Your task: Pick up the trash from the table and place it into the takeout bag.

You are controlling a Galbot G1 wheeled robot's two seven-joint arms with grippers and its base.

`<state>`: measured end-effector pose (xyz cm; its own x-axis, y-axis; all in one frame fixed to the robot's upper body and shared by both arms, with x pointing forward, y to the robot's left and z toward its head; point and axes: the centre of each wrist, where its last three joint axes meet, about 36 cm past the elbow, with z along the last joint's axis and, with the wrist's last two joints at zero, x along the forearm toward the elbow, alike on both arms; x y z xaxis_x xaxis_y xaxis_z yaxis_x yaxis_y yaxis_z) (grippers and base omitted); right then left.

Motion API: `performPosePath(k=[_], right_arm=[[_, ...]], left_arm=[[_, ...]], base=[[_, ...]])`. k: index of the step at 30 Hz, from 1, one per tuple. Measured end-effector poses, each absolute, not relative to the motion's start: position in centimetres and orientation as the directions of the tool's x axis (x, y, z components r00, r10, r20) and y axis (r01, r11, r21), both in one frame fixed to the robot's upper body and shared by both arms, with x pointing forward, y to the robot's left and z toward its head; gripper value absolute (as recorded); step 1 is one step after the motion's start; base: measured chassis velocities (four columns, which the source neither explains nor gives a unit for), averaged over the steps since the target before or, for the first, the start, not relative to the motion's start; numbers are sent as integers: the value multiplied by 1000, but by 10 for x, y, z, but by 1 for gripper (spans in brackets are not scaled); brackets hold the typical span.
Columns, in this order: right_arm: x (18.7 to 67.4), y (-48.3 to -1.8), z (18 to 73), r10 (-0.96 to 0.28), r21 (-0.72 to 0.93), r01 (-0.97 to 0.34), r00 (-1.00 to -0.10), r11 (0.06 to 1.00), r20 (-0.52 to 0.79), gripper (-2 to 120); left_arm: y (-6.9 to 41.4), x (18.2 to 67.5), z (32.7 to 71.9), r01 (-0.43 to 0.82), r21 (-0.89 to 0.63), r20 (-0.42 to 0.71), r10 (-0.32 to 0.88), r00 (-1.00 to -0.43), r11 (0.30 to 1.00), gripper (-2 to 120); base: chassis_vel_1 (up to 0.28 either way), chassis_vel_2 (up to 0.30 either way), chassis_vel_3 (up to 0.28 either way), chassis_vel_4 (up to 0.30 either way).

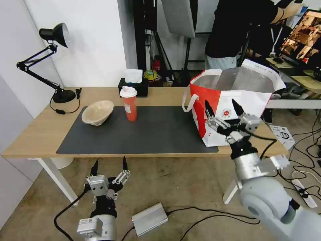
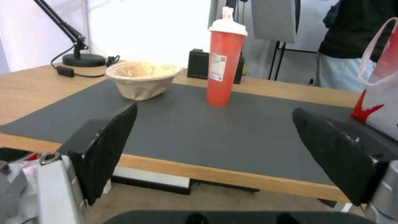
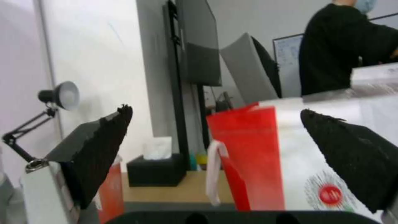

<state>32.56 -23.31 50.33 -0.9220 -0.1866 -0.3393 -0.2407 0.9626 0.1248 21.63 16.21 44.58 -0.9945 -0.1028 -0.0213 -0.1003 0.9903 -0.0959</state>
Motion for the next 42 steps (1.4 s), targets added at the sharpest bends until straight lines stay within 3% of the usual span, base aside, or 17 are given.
performPosePath(k=[22, 42], right_arm=[[261, -217, 437, -117, 113, -147, -965, 983, -236, 100], [229, -198, 411, -104, 115, -124, -981, 986, -166, 100]], left_arm=[[160, 211, 449, -107, -102, -26, -110, -994, 989, 100], [161, 208, 451, -112, -97, -34, -116, -993, 989, 100]], base=[[0, 0, 0, 0], [0, 0, 0, 0]])
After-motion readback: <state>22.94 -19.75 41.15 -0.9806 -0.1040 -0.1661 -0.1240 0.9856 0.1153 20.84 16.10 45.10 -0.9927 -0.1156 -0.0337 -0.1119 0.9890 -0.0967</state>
